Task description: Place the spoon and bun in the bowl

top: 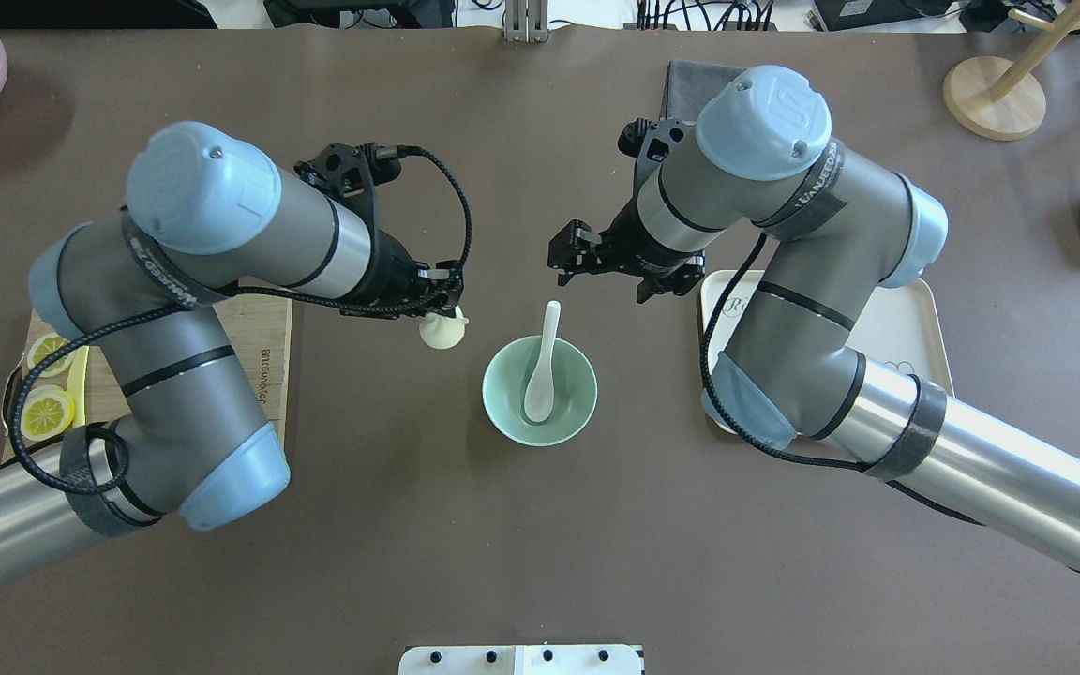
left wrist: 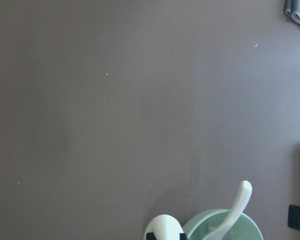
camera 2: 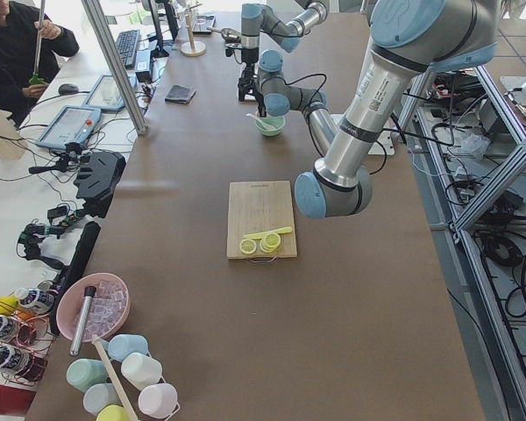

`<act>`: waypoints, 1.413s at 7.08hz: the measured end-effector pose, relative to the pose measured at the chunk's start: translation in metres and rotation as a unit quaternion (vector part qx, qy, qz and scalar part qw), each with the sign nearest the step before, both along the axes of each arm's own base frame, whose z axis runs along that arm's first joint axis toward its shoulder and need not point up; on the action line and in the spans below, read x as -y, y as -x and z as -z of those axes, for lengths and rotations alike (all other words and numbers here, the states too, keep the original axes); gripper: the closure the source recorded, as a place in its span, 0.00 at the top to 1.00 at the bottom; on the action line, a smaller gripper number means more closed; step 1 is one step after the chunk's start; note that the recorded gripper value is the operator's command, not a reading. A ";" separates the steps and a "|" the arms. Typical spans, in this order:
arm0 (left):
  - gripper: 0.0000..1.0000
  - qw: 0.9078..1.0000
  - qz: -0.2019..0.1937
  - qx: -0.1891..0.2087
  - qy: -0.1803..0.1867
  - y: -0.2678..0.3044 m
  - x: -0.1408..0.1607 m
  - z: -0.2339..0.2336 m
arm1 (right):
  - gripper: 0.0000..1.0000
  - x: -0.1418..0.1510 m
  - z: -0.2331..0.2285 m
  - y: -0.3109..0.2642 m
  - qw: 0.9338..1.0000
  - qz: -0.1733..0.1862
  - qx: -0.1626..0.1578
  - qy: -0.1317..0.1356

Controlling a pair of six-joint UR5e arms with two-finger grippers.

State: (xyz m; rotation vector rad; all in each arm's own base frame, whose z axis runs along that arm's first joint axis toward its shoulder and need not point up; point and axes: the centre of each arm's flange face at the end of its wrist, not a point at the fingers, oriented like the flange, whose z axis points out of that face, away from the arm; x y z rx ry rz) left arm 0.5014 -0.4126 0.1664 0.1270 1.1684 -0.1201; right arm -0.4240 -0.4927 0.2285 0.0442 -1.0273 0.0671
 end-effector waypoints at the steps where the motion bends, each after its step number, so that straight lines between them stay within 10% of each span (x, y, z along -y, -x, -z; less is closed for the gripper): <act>1: 0.00 1.000 0.004 0.000 -0.003 -0.021 -0.001 -0.007 | 1.00 0.002 -0.014 -0.023 1.000 0.004 -0.008 -0.012; 2: 0.80 1.000 0.010 -0.005 -0.009 -0.038 0.002 -0.018 | 1.00 0.004 -0.028 -0.040 1.000 0.008 -0.014 -0.019; 3: 0.98 1.000 0.011 -0.010 -0.010 -0.049 0.001 -0.024 | 1.00 0.007 -0.040 -0.051 1.000 0.011 -0.019 -0.022; 10: 0.98 0.996 0.073 0.011 -0.041 -0.028 0.007 -0.022 | 1.00 0.022 -0.072 -0.078 0.997 0.034 -0.055 -0.048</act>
